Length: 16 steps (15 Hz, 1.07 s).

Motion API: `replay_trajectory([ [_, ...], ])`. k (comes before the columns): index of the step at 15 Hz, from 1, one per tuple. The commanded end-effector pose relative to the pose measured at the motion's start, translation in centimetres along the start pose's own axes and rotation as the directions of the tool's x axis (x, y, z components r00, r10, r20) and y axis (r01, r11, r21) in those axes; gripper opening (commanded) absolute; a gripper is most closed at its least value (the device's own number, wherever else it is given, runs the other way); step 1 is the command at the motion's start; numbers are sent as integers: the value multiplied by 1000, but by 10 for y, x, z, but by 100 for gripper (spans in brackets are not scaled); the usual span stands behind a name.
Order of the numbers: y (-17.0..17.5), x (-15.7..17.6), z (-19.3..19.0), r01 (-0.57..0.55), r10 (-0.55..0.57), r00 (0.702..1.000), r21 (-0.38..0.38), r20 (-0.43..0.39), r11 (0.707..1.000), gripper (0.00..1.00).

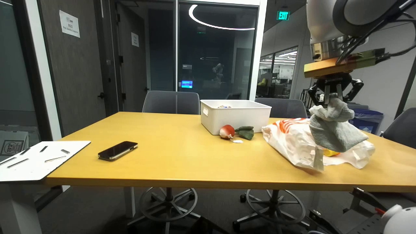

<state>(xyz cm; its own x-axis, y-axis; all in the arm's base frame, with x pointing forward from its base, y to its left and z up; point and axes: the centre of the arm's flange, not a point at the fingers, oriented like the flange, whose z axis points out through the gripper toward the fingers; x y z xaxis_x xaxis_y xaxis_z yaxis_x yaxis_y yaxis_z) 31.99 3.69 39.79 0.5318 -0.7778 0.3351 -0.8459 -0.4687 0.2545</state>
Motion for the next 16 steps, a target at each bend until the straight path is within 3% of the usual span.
replay_trajectory([
  [1,10,8,28,-4,6,999,-36,42,999,4],
  [4,1,30,46,90,-88,994,-21,66,996,4],
  [9,-4,58,78,208,-211,957,41,198,977,4],
  [13,-6,71,102,296,-289,909,22,299,955,4],
  [16,-23,80,108,424,-402,852,11,336,906,4],
])
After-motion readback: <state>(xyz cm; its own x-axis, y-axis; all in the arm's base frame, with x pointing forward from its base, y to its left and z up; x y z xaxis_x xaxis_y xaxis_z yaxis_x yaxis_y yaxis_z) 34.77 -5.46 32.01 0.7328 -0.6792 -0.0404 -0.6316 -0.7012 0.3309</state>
